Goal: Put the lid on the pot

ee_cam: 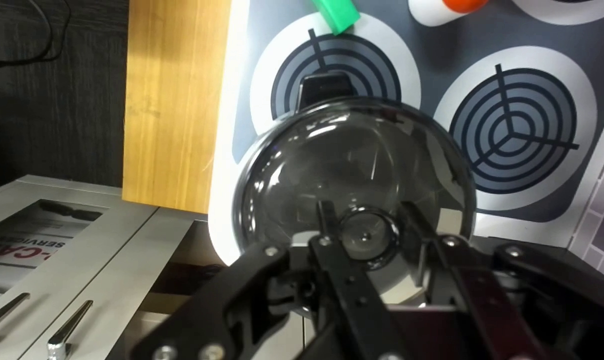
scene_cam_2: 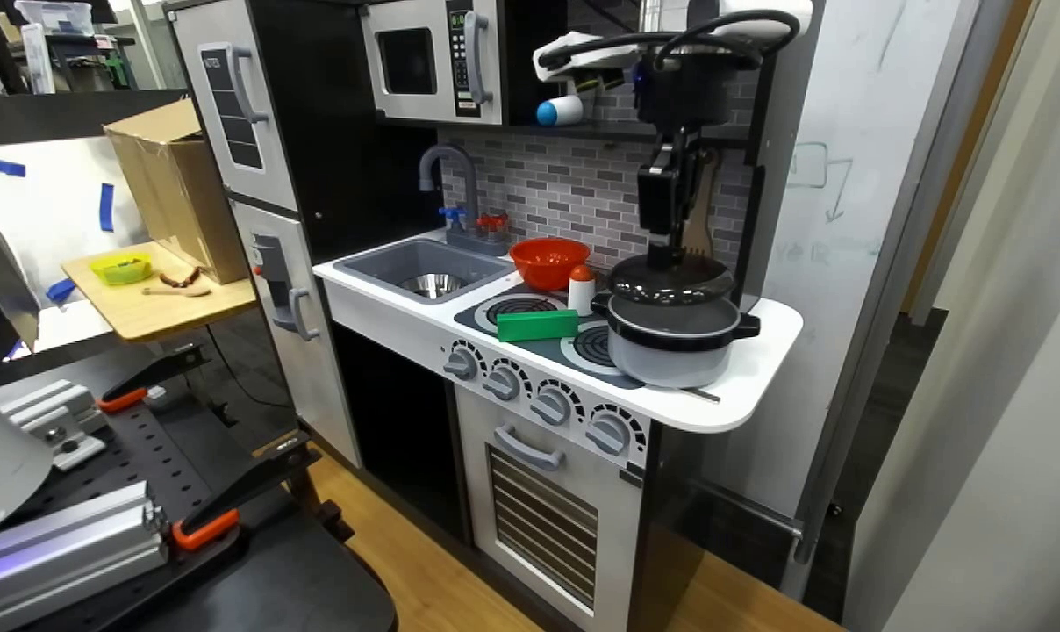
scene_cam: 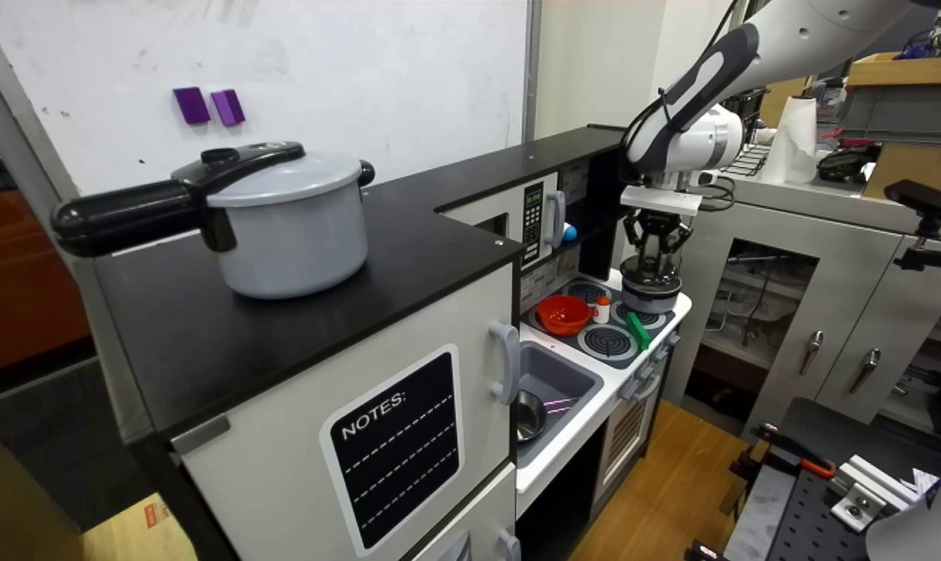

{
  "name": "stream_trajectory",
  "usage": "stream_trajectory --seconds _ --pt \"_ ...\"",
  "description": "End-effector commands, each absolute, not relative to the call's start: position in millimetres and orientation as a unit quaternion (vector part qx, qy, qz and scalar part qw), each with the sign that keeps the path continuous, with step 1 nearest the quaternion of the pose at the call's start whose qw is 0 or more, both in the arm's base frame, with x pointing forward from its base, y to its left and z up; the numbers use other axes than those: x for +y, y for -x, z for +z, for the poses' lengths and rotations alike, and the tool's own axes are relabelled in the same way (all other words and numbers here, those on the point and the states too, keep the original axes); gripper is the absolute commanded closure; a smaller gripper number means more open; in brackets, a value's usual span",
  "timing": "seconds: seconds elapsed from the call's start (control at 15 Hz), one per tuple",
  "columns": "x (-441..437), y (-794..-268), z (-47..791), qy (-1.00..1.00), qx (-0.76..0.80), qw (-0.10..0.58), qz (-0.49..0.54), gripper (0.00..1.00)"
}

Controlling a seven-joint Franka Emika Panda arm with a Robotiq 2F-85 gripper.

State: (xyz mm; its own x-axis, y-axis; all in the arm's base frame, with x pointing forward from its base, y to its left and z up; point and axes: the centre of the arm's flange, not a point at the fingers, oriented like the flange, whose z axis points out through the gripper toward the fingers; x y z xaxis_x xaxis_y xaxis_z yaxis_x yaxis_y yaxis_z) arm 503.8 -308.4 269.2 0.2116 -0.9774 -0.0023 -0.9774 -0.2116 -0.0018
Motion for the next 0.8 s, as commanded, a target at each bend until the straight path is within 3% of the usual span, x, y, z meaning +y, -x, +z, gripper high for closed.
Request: stream_trajectory --seconds 0.0,0.73 --pt "-317 -508 271 0.766 0.643 0.019 0.009 0.92" --pt "-305 -487 256 0.767 0.642 0.001 0.018 0.92"
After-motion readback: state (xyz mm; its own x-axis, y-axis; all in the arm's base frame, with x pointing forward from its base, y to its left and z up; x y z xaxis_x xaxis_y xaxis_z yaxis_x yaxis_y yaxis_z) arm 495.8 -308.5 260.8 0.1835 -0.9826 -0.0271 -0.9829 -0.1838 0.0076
